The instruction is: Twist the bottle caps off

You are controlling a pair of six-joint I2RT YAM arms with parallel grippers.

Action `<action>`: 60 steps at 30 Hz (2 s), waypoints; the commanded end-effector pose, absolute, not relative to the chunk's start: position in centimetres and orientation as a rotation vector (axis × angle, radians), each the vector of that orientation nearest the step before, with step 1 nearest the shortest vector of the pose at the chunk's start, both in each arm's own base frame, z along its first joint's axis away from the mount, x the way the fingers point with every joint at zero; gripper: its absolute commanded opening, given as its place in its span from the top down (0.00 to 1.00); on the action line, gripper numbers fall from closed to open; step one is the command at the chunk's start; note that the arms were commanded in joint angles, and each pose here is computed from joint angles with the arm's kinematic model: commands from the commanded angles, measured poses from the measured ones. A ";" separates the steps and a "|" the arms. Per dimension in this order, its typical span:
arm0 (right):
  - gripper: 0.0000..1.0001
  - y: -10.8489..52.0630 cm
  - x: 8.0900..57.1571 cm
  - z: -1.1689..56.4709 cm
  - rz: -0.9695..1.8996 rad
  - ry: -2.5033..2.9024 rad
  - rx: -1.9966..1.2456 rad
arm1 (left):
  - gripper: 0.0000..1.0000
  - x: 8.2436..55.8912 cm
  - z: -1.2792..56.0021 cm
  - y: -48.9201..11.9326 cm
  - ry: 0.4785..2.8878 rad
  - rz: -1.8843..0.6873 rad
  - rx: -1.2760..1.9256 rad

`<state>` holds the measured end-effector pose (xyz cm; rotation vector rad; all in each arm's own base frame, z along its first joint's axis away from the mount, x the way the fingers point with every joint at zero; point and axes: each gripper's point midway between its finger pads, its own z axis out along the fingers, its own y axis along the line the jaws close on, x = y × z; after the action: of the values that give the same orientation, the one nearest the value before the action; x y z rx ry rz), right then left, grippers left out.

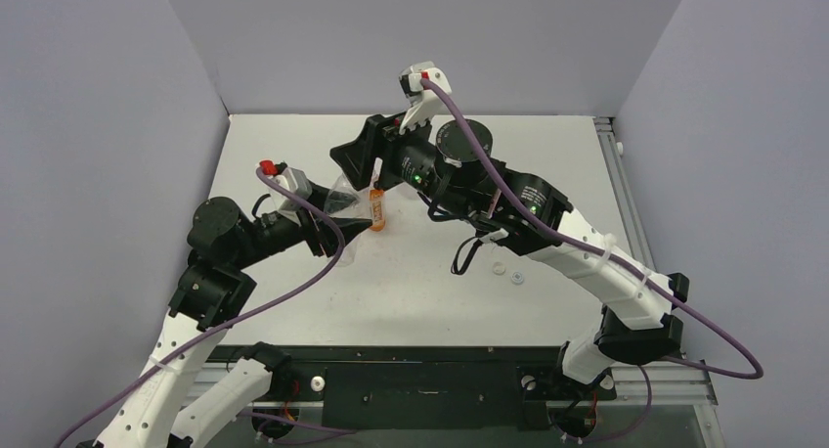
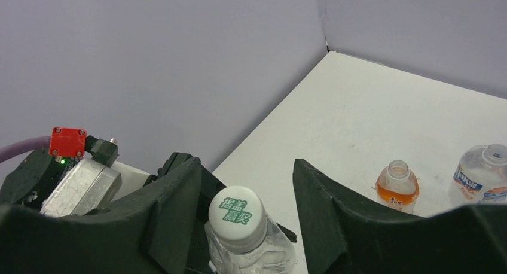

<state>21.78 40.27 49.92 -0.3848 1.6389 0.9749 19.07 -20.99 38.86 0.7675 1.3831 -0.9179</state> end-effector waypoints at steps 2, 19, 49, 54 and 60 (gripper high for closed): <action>0.43 40.6 21.8 50.9 0.982 1.608 -0.388 | 0.62 18.6 40.4 -21.2 1.332 -0.950 0.763; 1.00 39.9 20.9 51.8 0.985 1.567 -0.471 | 0.63 17.8 41.7 -21.8 1.310 -1.030 0.757; 0.19 35.0 19.5 54.3 0.958 1.506 -0.449 | 0.62 18.7 41.5 -21.0 1.270 -0.920 0.751; 0.18 36.2 20.7 53.5 0.866 1.576 -0.389 | 0.62 20.1 40.8 -20.2 1.273 -0.812 0.732; 0.17 38.9 21.1 52.4 0.824 1.614 -0.418 | 0.62 20.8 40.2 -19.8 1.287 -0.750 0.739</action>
<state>20.00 37.75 54.16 -0.4330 1.5555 0.9137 19.92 -20.59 39.89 0.7466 1.3057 -0.8469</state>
